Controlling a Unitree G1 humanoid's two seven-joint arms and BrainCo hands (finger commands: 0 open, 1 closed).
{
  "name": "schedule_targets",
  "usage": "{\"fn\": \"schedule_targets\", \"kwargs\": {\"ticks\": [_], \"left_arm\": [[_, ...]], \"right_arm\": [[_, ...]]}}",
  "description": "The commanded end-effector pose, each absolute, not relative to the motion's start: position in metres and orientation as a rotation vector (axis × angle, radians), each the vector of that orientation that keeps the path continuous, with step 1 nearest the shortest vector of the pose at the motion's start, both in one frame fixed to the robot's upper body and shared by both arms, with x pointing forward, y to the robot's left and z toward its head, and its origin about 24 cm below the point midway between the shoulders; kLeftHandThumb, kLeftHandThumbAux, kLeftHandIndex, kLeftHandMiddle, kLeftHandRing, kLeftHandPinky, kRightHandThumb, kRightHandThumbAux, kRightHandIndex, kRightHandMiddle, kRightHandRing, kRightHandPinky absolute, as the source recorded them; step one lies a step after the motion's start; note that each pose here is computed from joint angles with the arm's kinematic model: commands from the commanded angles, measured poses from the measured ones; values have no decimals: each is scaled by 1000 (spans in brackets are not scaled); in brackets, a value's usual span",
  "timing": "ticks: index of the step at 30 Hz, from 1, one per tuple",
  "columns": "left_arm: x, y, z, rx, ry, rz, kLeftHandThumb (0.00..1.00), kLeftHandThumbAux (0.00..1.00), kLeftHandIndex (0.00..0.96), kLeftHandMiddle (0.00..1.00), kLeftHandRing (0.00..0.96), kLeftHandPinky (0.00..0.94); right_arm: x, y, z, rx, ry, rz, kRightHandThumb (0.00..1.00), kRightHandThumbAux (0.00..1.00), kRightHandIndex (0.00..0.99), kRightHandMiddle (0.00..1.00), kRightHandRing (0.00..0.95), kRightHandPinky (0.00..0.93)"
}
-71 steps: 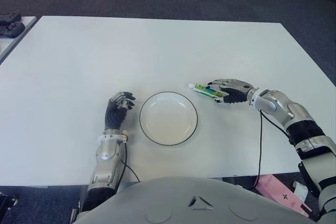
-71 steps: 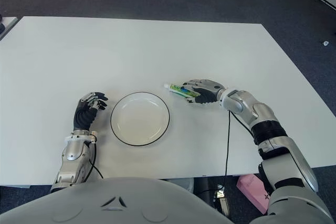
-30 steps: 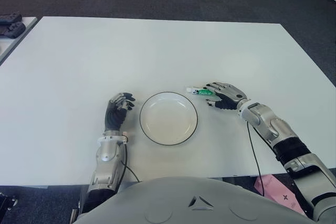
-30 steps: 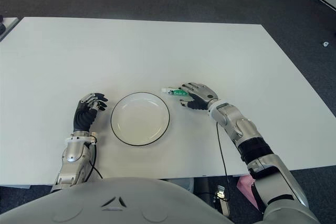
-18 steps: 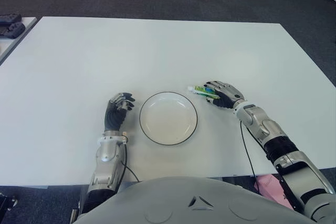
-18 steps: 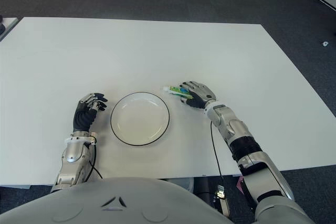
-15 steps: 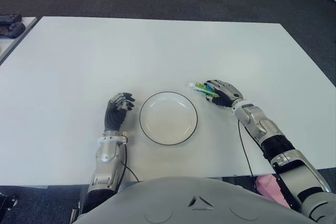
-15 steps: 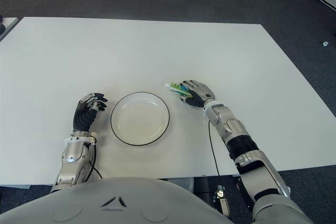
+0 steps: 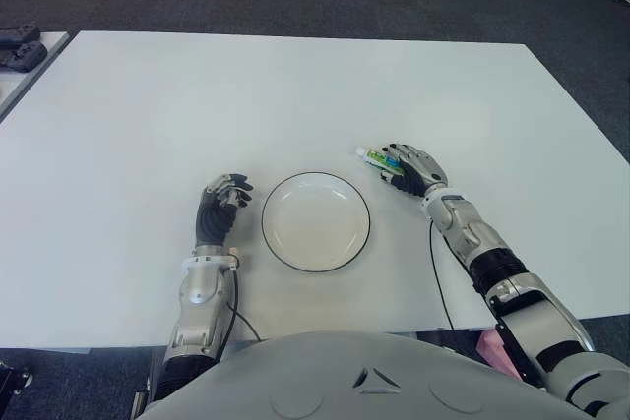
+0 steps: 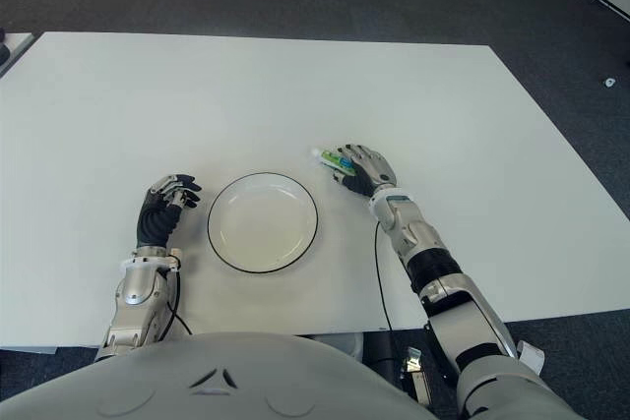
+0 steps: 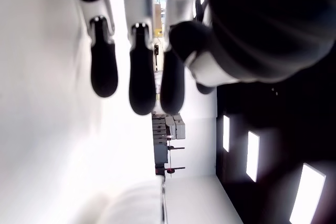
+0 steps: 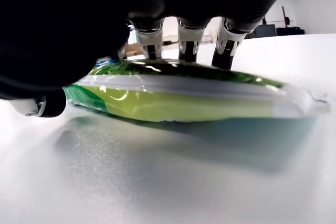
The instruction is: Put the toothpaste on the table into the plate.
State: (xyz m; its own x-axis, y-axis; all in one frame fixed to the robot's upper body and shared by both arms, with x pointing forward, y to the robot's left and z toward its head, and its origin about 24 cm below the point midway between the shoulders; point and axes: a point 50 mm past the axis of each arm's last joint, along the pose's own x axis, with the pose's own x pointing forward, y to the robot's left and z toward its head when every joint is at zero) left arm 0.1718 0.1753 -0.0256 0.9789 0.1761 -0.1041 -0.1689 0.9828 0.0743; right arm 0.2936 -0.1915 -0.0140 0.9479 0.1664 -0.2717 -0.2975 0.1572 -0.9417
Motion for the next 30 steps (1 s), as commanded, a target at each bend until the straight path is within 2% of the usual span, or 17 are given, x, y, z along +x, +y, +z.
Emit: {"fn": "schedule_targets", "kwargs": {"ticks": [1,10,21,30], "left_arm": [[163,177,-37,65,186,194,834,680,405,485,545,528],[162,178,-37,68,188,201,834,681,396,492,551,528],[162,178,-36,66,188,205,833,682,394,494,551,527],[162,179,-37,62,186,207,833,682,393,493,550,526]], "right_arm": [[290,-193,-27,-1366,192,330,586,189,0,0,0,0],[283,-187,-38,-1364,218,348,579,197,0,0,0,0],[259,-178,-68,-1406,281,479,580,223,0,0,0,0],[252,-179,-76,-1434,334,578,573,237,0,0,0,0]]}}
